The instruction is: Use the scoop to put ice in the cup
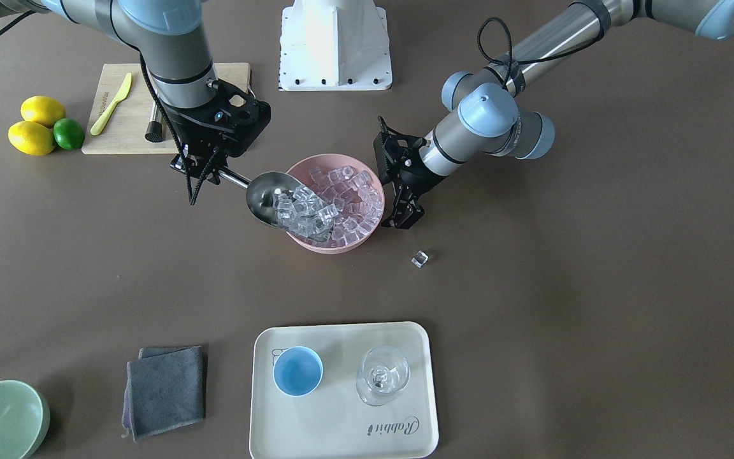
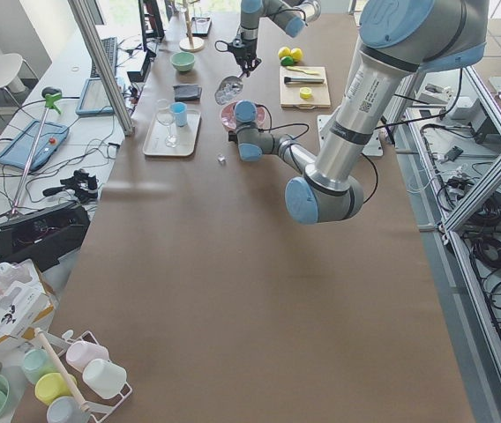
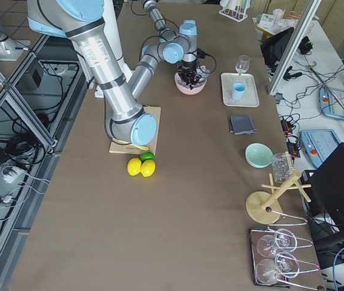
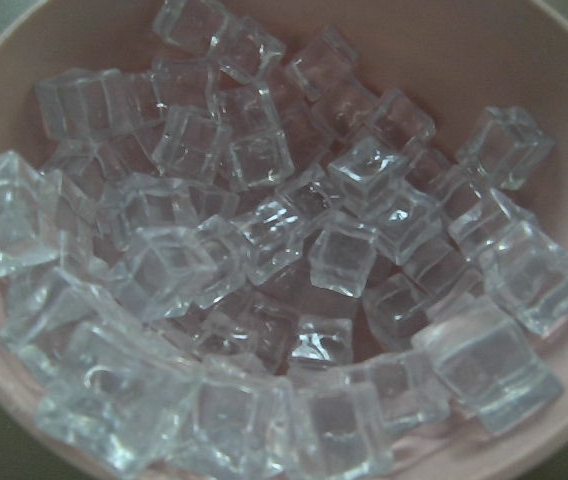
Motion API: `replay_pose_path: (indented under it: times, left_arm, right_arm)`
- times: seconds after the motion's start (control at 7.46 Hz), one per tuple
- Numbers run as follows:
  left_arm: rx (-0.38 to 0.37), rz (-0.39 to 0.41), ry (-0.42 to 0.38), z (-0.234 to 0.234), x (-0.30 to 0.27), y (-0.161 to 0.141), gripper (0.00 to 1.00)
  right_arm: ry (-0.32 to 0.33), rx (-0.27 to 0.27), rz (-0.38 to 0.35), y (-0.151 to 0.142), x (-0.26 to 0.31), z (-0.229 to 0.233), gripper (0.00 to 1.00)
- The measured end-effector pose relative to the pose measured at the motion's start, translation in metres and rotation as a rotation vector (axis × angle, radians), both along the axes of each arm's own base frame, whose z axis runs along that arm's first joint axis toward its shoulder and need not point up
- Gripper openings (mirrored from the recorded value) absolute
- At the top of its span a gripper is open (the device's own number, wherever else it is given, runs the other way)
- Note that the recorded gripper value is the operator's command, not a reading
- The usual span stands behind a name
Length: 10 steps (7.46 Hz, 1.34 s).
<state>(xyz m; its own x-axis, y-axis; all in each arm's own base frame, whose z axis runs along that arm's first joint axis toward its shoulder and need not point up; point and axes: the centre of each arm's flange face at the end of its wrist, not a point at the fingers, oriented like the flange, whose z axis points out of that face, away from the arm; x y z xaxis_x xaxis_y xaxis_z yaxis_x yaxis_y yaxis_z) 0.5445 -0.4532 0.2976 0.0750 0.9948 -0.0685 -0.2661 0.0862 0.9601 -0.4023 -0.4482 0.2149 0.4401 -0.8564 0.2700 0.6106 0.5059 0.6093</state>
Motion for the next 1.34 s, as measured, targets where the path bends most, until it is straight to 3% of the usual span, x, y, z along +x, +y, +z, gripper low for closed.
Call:
replay_pose_path:
  times: [0.27, 0.67, 1.07, 1.34]
  left_arm:
    - [0.000, -0.007, 0.001, 0.002, -0.009, 0.000, 0.98]
    - [-0.032, -0.008, -0.028, 0.011, -0.040, 0.000, 0.98]
    - [-0.129, -0.019, -0.103, 0.013, -0.085, -0.026, 0.98]
    - [-0.213, -0.061, -0.188, 0.001, -0.113, -0.038, 0.98]
  right_arm:
    - [-0.007, -0.077, 0.077, -0.032, 0.008, 0.006, 0.00]
    - [-0.068, -0.187, 0.160, -0.096, 0.011, 0.031, 0.00]
    - [-0.070, -0.296, 0.201, -0.157, 0.014, 0.042, 0.00]
    - [-0.063, -0.345, 0.187, -0.178, 0.007, 0.045, 0.00]
